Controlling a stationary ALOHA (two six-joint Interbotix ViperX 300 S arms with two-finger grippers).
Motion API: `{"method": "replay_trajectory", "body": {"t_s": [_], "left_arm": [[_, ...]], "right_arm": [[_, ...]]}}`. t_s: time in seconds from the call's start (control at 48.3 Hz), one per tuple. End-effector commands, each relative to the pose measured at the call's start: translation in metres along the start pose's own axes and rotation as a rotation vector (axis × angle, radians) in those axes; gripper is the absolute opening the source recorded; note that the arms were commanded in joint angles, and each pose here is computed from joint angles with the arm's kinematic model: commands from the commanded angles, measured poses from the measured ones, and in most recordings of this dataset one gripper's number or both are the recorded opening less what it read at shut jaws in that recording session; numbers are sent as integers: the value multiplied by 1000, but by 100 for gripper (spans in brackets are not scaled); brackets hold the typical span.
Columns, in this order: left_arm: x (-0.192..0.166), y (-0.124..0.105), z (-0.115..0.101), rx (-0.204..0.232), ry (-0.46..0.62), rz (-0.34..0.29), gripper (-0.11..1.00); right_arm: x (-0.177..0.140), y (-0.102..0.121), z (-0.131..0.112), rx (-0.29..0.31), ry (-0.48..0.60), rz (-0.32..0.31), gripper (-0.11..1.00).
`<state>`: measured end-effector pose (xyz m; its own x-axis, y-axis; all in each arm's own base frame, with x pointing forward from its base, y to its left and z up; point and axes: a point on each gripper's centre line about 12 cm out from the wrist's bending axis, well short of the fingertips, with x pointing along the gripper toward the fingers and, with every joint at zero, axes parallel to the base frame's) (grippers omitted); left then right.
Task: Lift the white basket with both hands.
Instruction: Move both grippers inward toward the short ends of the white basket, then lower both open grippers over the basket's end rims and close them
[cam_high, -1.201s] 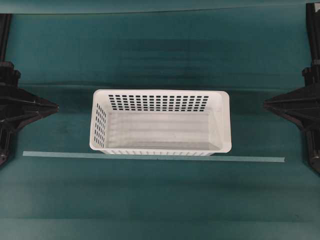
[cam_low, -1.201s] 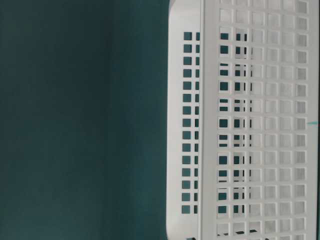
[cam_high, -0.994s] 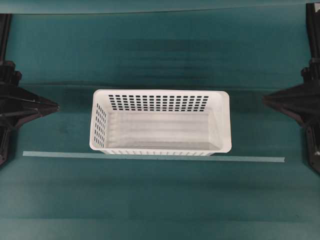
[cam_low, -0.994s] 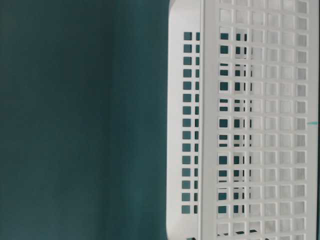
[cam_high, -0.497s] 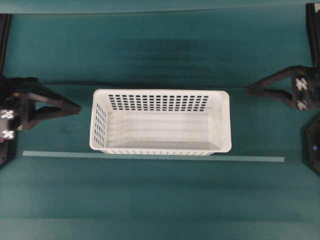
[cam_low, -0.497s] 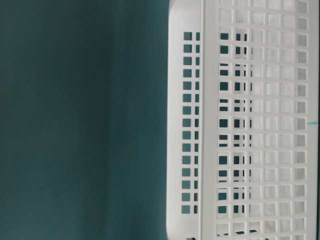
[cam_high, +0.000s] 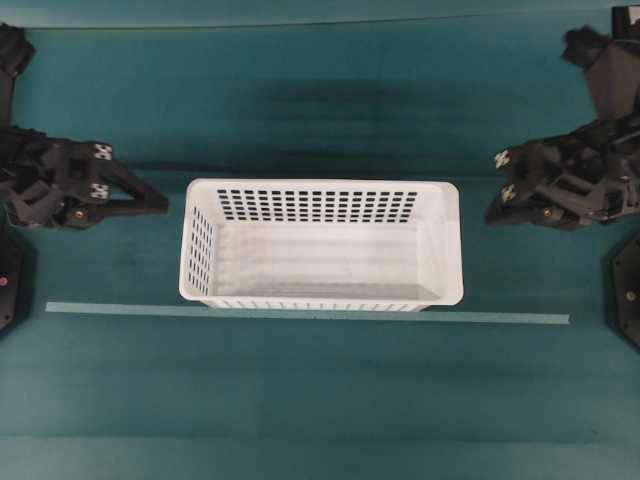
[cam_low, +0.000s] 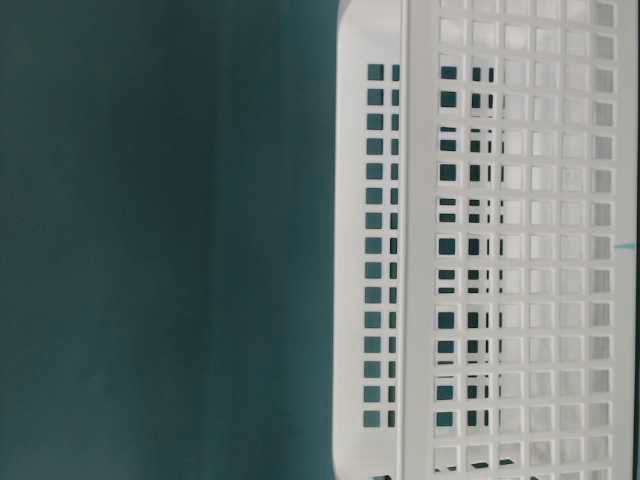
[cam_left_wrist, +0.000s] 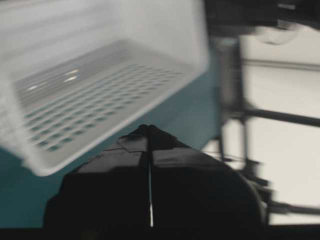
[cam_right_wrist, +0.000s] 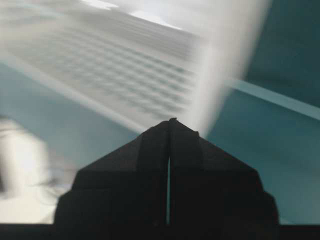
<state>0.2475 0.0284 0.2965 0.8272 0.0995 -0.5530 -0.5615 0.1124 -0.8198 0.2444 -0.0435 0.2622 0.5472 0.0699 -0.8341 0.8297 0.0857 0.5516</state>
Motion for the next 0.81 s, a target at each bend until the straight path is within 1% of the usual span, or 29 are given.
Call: {"method": "replay_trajectory", "body": {"t_s": [0.0,0.062,0.104,0.145,0.207,0.373,0.497,0.621,0.704,0.787], "left_arm": [[9,6,0,-30,11,108,-5],[13,15,-2,-52,22,187,-5],[15,19,-2,-62,26,224,-5],[17,22,-2,-69,26,250,-5],[20,24,-2,-67,24,268,-5],[26,28,-2,-69,27,292,-5],[30,29,-3,-65,30,306,-4],[31,28,-3,-58,31,304,-1],[31,26,-3,-49,31,288,3],[32,26,-3,-43,30,276,10]], "right_arm": [[8,0,1,-9,32,-130,0],[10,2,4,-3,28,-171,0],[12,4,5,3,23,-181,0],[13,6,6,4,18,-183,0],[15,7,7,7,17,-185,0],[18,3,5,0,26,-200,0],[20,-1,4,-46,31,-203,0],[23,2,7,-123,12,-169,2],[27,3,6,-140,0,-140,4],[31,2,5,-140,-10,-120,7]]}}
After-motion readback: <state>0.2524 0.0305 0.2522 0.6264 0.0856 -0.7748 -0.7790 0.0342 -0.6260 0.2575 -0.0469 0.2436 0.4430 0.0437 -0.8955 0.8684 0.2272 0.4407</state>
